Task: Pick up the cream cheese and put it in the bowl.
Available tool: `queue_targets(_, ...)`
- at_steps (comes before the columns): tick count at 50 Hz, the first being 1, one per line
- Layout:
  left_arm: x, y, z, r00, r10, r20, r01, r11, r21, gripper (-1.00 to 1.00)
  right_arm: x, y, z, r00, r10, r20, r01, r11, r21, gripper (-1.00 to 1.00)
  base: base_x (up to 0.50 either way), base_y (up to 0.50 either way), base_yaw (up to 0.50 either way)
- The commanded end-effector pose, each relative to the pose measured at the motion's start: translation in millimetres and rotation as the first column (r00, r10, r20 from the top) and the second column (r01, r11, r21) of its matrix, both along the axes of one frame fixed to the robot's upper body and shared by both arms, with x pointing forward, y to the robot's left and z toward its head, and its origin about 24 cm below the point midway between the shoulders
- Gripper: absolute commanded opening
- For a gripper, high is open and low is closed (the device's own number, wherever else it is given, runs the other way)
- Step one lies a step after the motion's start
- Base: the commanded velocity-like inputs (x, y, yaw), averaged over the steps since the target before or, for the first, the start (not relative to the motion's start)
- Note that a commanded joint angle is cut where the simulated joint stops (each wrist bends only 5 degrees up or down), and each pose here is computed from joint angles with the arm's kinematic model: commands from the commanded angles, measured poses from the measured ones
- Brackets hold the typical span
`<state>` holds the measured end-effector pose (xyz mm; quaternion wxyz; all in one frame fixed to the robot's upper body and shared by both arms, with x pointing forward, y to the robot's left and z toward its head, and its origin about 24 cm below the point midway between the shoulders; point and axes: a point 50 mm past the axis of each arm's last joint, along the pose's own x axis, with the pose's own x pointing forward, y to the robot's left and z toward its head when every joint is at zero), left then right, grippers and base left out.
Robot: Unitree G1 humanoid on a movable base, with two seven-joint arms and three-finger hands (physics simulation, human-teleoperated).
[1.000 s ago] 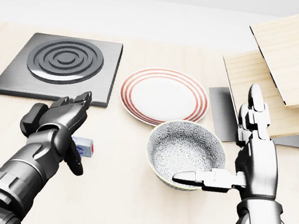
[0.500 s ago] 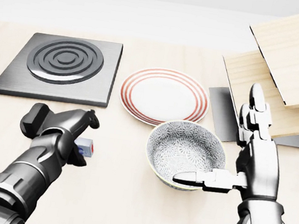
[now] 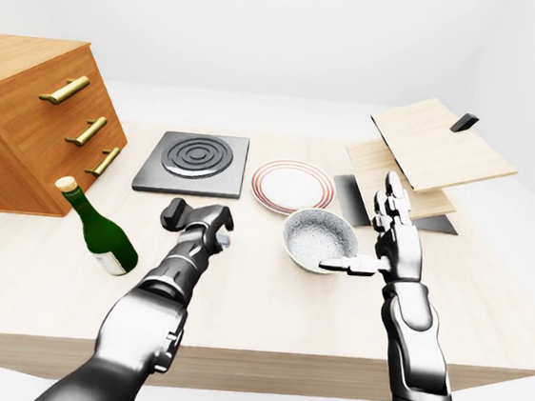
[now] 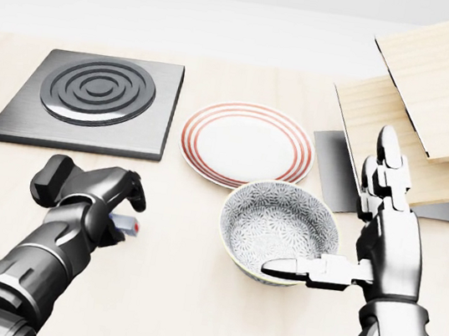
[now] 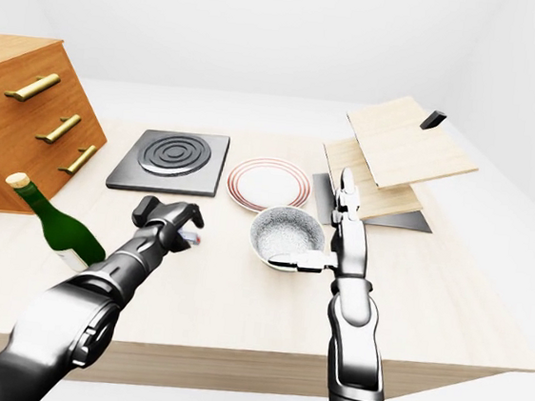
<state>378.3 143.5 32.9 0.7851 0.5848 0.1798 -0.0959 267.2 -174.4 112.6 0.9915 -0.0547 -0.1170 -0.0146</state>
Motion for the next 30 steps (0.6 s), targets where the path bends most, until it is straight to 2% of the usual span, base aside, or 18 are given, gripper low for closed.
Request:
queue_targets(1,-0.2,0.8,0.2,1.000,0.020,0.017,-0.020,0.999,-0.043,-0.22,0.1,0.8,2.7,1.000,0.000,0.012,0.000,1.000,0.008,1.00,0.00,0.00,0.00)
queue_targets(2,-0.2,1.0,0.3,1.000,0.022,0.017,-0.021,0.999,-0.045,-0.36,-0.1,0.8,2.8,1.000,0.000,0.013,0.000,1.000,0.007,1.00,0.00,0.00,0.00)
queue_targets(4,0.2,2.3,1.3,0.999,0.032,0.036,-0.030,0.999,-0.044,-1.00,-0.9,1.0,4.1,1.000,0.001,0.019,-0.001,1.000,0.007,1.00,0.00,0.00,0.00)
queue_targets(16,-1.7,9.0,-0.9,0.994,0.083,0.071,-0.078,0.995,-0.065,-1.00,-1.4,2.6,3.8,1.000,0.004,0.018,-0.004,1.000,0.005,1.00,0.00,0.00,0.00)
queue_targets(18,0.8,10.3,4.1,0.990,0.094,0.103,-0.087,0.994,-0.068,-1.00,-0.9,3.1,3.0,1.000,0.005,0.015,-0.005,1.000,0.004,1.00,0.00,0.00,0.00)
queue_targets(25,13.1,1.0,28.9,0.982,0.042,0.185,-0.034,0.998,-0.048,-1.00,-1.0,4.3,2.8,1.000,0.006,0.014,-0.006,1.000,0.001,1.00,0.00,0.00,0.00)
queue_targets(30,19.5,-17.0,50.1,0.962,-0.059,0.268,0.059,0.998,0.007,-1.00,-1.6,3.4,4.0,1.000,0.005,0.019,-0.006,1.000,0.002,1.00,0.00,0.00,0.00)
